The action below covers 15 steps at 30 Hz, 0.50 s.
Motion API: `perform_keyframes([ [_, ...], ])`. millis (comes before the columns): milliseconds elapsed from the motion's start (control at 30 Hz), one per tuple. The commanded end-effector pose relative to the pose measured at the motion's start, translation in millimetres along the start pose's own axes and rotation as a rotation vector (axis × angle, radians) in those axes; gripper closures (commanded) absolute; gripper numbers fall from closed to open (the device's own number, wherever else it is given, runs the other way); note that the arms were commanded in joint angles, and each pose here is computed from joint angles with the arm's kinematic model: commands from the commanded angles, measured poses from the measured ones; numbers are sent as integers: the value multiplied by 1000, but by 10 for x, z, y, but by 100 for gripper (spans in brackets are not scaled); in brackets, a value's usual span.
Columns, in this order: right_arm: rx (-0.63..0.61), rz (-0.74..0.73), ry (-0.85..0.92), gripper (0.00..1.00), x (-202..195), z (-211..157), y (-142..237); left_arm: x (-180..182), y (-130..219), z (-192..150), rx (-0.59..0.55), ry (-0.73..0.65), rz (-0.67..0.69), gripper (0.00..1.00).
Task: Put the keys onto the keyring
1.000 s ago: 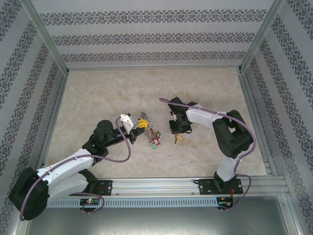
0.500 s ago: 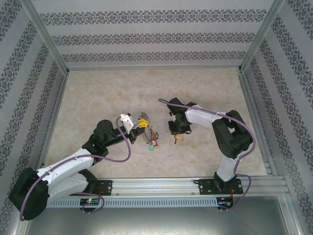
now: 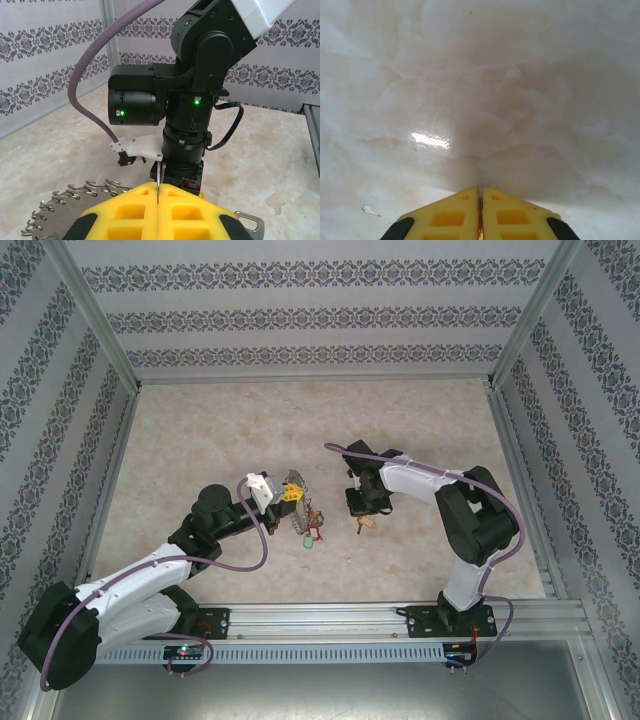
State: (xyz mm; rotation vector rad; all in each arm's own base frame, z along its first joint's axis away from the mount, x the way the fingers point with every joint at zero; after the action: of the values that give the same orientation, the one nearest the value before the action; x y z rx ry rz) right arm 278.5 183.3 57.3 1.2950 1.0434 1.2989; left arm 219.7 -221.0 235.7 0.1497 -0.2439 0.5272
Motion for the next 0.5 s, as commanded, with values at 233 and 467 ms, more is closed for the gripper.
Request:
perform_keyframes([
  [233,-109,174,121,100,146,-51,477,91,7,309,-83,-51,11,100],
  [467,-364,644,491,100,387,-317,1353,-43,-93,278,-83,-21,-124,100],
])
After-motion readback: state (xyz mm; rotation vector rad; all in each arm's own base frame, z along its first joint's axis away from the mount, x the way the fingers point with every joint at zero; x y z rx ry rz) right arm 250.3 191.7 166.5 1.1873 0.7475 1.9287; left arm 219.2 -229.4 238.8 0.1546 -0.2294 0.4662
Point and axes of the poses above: each hand's point on the last joint's axis, 136 mm out from that joint toward the fingers, its own y axis back along the fingers, its own x axis along the line the jaws close on, z = x × y, the point moved 4 cm from there along y, back along the fingers, and after that the axes turned 13 degrees about -y, right-handed, at the moved point
